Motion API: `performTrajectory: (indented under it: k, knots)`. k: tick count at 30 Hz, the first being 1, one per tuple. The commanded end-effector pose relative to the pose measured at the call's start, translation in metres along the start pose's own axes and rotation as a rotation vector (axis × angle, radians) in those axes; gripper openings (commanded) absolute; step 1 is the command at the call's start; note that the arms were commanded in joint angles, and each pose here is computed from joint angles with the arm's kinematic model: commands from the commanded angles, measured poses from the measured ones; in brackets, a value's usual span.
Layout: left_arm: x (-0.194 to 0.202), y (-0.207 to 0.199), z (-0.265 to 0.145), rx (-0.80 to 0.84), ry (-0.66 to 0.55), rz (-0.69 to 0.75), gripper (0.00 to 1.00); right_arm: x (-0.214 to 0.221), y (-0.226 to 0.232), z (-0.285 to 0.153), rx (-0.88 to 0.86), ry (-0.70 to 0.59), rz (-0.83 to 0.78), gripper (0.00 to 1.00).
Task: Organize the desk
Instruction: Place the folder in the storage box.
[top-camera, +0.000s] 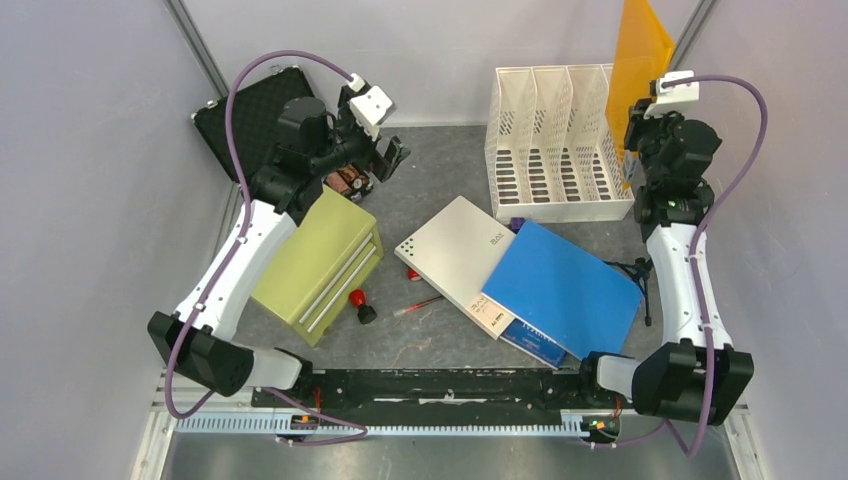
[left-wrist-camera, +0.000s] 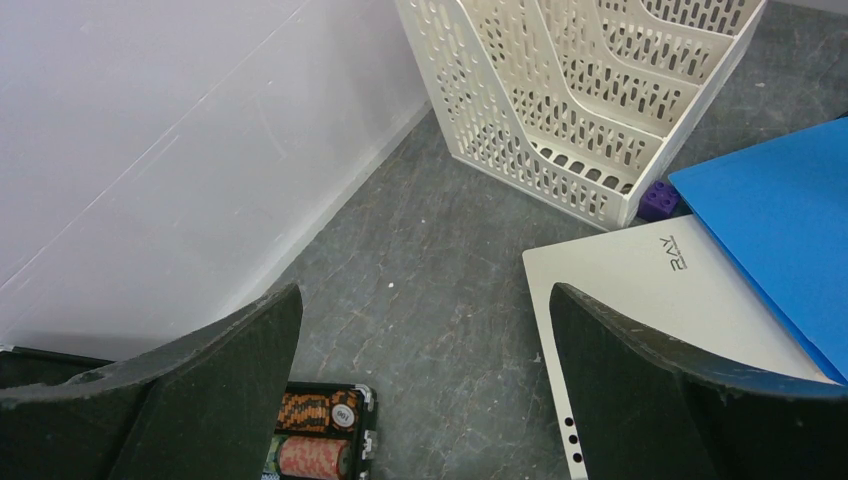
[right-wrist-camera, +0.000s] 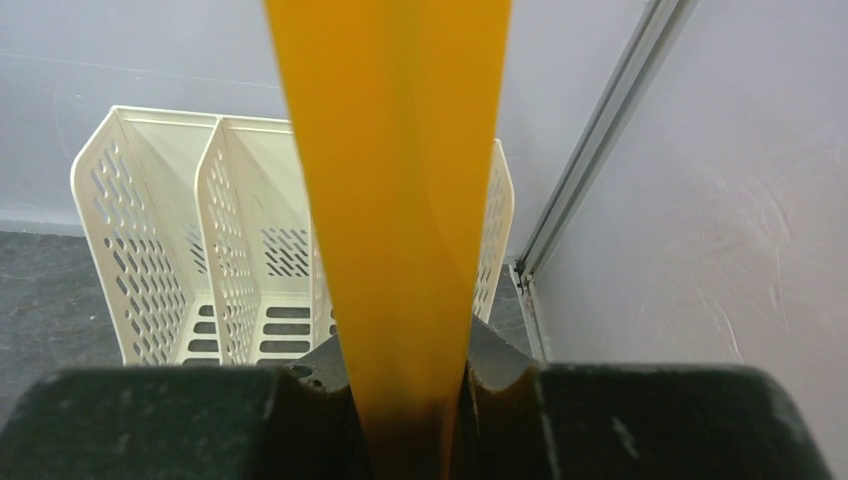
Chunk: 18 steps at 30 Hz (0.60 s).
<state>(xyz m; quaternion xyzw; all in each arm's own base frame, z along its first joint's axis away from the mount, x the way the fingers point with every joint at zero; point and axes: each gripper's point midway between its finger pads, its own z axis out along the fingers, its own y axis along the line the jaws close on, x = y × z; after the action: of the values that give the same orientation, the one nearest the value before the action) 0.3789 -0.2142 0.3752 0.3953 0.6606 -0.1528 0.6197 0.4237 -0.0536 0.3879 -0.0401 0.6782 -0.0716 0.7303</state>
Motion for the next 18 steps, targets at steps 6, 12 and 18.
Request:
performTrajectory:
  k: [6,12,18]
  knots:
    - [-0.013,-0.001,-0.002,0.008,-0.058,0.009,1.0,-0.003,-0.008,0.021,0.015,-0.1,-0.065,0.0]
    - [-0.008,-0.002,0.0,0.016,-0.053,0.012,1.0,0.024,-0.011,0.034,0.022,-0.154,-0.054,0.0]
    - [-0.003,-0.005,0.001,0.02,-0.045,0.005,1.0,0.055,-0.004,0.048,-0.043,-0.168,-0.008,0.0]
